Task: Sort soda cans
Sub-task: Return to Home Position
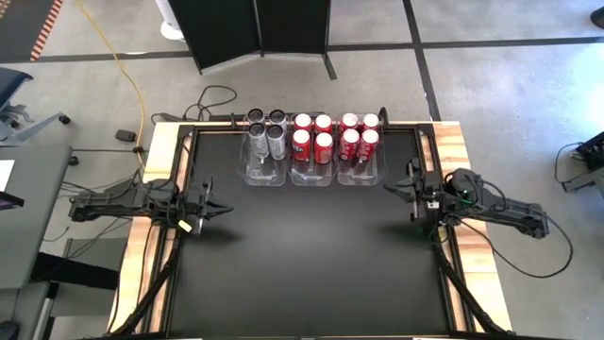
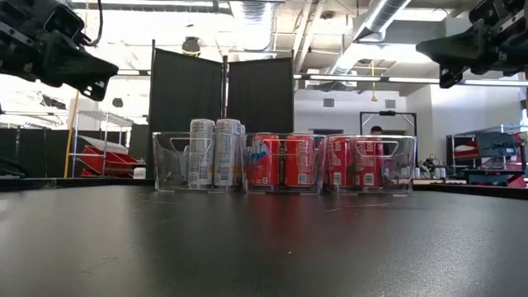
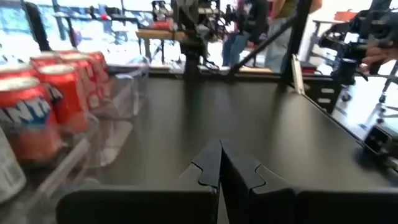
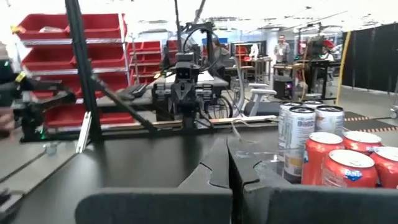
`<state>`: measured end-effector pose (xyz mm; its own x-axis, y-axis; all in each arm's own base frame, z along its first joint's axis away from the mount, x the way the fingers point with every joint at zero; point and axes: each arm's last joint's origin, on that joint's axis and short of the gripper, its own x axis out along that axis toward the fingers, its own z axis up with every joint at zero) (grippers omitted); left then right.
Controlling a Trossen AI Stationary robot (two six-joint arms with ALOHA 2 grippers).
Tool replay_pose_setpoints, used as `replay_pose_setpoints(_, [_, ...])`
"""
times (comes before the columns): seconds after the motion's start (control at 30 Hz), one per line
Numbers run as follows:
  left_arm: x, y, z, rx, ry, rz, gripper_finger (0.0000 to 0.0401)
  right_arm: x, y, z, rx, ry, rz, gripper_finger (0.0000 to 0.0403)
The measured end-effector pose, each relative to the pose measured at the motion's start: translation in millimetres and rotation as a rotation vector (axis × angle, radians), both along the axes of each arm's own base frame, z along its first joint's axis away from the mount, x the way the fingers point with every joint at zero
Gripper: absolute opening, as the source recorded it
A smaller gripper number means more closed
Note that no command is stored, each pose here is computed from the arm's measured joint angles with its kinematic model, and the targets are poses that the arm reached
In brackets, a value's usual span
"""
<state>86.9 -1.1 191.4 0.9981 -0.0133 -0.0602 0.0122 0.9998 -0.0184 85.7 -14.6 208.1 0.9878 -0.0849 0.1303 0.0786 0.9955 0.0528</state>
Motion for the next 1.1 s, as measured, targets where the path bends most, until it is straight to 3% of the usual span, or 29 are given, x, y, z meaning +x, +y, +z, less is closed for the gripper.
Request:
replay_pose_setpoints(0.67, [0, -1, -1, 0.012, 0.014, -0.033, 0.0000, 5, 2, -16, -0.059, 0.058, 0.108, 0.0000])
replay_pose_setpoints(0.93, [0, -1, -2, 0.025, 0.021, -0.037, 0.0000, 8, 1, -21, -0.045, -0.084, 0.104, 0.0000])
replay_pose_setpoints(1.1, [6, -1, -13, -0.059, -0.026, -0.036, 0.0000, 9, -1, -29, -0.050, -0.001, 0.045, 0.0000])
